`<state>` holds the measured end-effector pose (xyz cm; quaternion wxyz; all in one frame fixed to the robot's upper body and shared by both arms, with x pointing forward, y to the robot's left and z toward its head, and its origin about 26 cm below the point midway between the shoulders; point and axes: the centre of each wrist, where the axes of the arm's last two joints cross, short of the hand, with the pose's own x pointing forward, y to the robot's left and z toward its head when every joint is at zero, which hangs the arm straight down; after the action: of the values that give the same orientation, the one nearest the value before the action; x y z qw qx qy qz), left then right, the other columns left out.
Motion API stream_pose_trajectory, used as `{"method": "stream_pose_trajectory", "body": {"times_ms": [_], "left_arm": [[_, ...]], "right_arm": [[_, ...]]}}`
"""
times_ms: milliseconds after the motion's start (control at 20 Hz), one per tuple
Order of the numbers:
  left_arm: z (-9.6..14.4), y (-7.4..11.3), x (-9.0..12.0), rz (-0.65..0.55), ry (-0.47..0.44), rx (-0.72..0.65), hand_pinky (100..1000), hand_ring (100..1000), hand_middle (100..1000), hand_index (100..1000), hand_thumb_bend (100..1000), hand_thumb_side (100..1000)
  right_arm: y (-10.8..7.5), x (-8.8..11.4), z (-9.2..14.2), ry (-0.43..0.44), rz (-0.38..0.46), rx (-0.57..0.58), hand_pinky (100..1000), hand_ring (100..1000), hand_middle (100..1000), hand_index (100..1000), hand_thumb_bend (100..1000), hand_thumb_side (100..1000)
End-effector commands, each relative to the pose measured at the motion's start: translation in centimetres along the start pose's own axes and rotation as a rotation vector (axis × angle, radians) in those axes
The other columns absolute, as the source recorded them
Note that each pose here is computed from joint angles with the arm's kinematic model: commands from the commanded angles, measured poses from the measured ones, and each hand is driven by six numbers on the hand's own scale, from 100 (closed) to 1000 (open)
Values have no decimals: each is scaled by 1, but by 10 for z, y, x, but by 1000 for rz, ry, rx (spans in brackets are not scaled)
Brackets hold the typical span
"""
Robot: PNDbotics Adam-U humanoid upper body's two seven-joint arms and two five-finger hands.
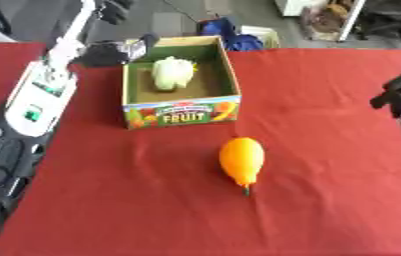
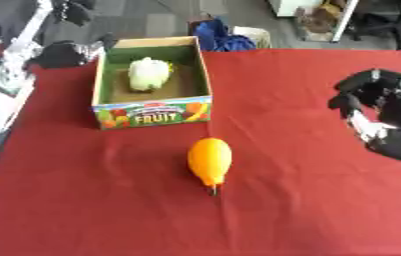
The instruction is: Pick up objects on the table and place them in the box.
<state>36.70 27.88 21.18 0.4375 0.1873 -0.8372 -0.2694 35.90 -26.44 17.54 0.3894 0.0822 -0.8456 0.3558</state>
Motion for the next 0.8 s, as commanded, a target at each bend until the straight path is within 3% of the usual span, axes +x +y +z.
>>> {"method": "stream_pose_trajectory", "body": {"times_ms": [50,350,500,550,600,800], "left_arm": [[12,16,21,55,-44,38,682,651,646,726,534,354],[42,4,15,196,41,100,677,644,637,717,522,405],[46,1,15,228,49,111,676,643,636,717,517,405],[46,1,16,234,49,113,676,643,635,717,516,406],[46,0,16,238,47,112,676,643,636,718,514,406],[45,-2,19,250,37,102,677,644,637,719,510,407]], "right_arm": [[-8,2,-14,-30,73,83,662,567,503,698,100,165],[4,-15,-54,-79,186,290,676,593,539,746,100,181],[16,-34,-67,-86,254,421,690,621,573,759,163,208],[20,-40,-69,-87,274,463,695,631,578,765,282,100],[25,-46,-72,-88,295,509,699,641,596,770,188,214],[41,-71,-77,-77,363,626,707,664,620,784,220,234]]}}
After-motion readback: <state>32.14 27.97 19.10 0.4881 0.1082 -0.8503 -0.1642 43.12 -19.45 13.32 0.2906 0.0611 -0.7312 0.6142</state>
